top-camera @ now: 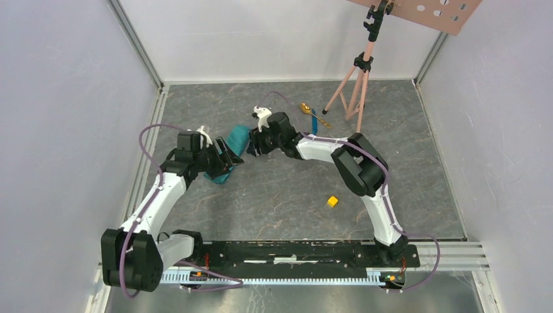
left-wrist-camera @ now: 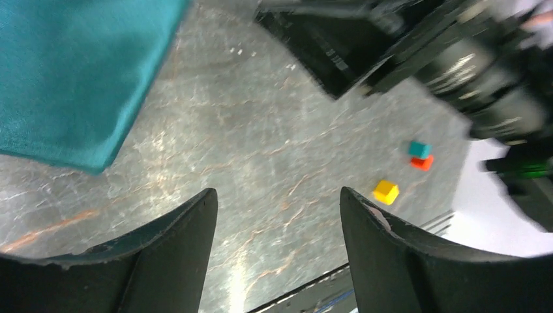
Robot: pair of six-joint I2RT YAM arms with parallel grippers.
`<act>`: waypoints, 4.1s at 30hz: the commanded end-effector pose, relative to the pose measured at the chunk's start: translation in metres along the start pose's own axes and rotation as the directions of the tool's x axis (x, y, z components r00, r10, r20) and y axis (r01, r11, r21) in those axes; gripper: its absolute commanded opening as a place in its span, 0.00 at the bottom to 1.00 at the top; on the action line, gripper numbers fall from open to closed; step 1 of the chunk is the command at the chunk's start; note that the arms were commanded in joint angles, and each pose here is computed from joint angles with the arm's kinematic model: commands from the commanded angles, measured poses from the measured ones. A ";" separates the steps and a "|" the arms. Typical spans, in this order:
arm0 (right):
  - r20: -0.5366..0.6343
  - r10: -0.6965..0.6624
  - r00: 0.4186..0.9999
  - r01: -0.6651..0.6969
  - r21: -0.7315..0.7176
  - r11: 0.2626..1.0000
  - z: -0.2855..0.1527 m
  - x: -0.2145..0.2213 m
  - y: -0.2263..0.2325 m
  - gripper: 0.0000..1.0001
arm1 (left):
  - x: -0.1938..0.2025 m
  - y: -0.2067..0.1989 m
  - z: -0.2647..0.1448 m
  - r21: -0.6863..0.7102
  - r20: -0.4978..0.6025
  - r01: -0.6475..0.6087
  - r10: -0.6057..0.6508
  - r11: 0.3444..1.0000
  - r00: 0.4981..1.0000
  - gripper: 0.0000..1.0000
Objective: Fold the napkin into a case and place the utensils inside
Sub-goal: Move the smaller rectangle folded napkin to the center of the board.
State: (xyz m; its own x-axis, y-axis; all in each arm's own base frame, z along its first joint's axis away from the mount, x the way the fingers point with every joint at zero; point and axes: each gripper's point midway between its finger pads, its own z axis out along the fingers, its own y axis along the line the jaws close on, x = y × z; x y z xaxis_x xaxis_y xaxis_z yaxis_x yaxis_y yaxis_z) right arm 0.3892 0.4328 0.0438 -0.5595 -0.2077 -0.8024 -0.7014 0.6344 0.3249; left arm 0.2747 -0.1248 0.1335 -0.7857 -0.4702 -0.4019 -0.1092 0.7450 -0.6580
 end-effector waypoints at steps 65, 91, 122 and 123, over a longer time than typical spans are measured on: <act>-0.049 0.050 0.998 -0.057 -0.156 0.986 -0.135 0.054 0.036 0.62 | -0.148 0.077 0.078 -0.466 -0.165 -0.234 0.176 0.853 0.971 0.58; -0.055 -0.005 0.998 -0.001 -0.111 0.994 -0.134 0.049 0.034 0.64 | -0.198 0.106 0.097 -0.506 -0.147 -0.225 0.174 0.833 0.974 0.69; -0.018 0.003 1.000 -0.006 -0.200 0.980 -0.145 0.046 0.057 0.64 | -0.109 0.181 0.051 -0.646 -0.435 -0.476 0.225 0.596 0.872 0.61; -0.013 0.003 1.000 -0.006 -0.206 0.978 -0.146 0.045 0.058 0.64 | -0.110 0.192 0.038 -0.670 -0.421 -0.456 0.206 0.586 0.883 0.61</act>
State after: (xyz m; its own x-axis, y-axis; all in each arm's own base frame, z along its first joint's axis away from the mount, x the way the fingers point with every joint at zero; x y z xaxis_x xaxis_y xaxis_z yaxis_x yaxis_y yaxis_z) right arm 0.2622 0.3431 0.0711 -0.6146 -0.2619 -0.7441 -0.7373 0.5262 0.4238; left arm 0.3980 0.0099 0.0199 -0.9589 -0.1064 -0.2631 -0.1405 0.9834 0.1144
